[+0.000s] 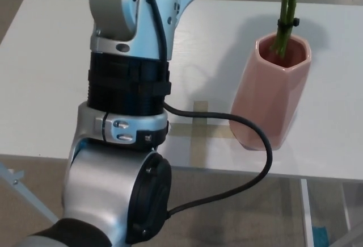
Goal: Use the left hand to pick up the rose and then lift and insert it into the pink vase.
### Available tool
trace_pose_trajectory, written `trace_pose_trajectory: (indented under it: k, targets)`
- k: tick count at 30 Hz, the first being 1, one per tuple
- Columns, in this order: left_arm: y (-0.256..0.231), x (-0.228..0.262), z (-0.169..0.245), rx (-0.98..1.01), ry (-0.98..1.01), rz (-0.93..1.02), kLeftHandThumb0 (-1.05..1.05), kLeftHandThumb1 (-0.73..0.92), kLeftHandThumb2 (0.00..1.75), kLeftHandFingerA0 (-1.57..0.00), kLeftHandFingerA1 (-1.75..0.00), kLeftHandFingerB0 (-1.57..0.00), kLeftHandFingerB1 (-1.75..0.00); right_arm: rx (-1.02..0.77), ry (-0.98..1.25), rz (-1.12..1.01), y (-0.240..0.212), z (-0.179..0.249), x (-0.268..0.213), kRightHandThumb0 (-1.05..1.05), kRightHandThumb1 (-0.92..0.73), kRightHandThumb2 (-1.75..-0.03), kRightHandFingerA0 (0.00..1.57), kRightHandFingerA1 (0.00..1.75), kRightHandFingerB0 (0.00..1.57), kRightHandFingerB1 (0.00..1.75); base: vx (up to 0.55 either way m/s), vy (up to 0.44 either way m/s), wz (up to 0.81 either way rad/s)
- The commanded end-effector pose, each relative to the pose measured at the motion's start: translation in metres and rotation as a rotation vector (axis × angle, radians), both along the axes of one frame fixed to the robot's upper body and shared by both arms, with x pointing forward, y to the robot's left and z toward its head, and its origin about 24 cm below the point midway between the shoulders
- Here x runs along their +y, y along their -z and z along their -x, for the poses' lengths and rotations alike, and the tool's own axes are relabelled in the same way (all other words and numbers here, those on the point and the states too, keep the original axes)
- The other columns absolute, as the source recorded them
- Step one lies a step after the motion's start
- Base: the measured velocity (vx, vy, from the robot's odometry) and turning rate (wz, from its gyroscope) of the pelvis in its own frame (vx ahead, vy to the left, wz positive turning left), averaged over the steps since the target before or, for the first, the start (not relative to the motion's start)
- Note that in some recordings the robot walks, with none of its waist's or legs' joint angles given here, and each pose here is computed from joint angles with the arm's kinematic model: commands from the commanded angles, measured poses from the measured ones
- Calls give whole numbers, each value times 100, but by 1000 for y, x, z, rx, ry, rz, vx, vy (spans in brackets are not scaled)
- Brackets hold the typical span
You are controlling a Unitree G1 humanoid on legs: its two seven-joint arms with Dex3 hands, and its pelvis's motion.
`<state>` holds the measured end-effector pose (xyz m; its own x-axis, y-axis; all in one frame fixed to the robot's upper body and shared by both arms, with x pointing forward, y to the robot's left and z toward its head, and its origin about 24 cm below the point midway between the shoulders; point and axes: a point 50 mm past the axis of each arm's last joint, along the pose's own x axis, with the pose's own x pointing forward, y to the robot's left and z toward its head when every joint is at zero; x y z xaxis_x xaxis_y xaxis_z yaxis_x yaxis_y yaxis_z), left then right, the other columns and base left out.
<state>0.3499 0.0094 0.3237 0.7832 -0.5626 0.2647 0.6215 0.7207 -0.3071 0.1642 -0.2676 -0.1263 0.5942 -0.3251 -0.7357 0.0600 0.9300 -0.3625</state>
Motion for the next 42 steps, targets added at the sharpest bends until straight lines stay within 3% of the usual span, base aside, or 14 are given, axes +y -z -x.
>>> trace_pose_trajectory:
  k: [1,42]
  targets:
    - [11,-11,2,28,26,12,-21,81,64,-91,-154,-80,-88,12,-10,-17,1,1,0,-38,-63,-59,73,51,62,45,0,0,0]
    - [62,-16,-4,64,24,-129,-20,78,69,-83,-152,-79,-88,-31,-23,-44,-4,-13,6,-34,-62,-59,74,51,63,45,0,0,0]
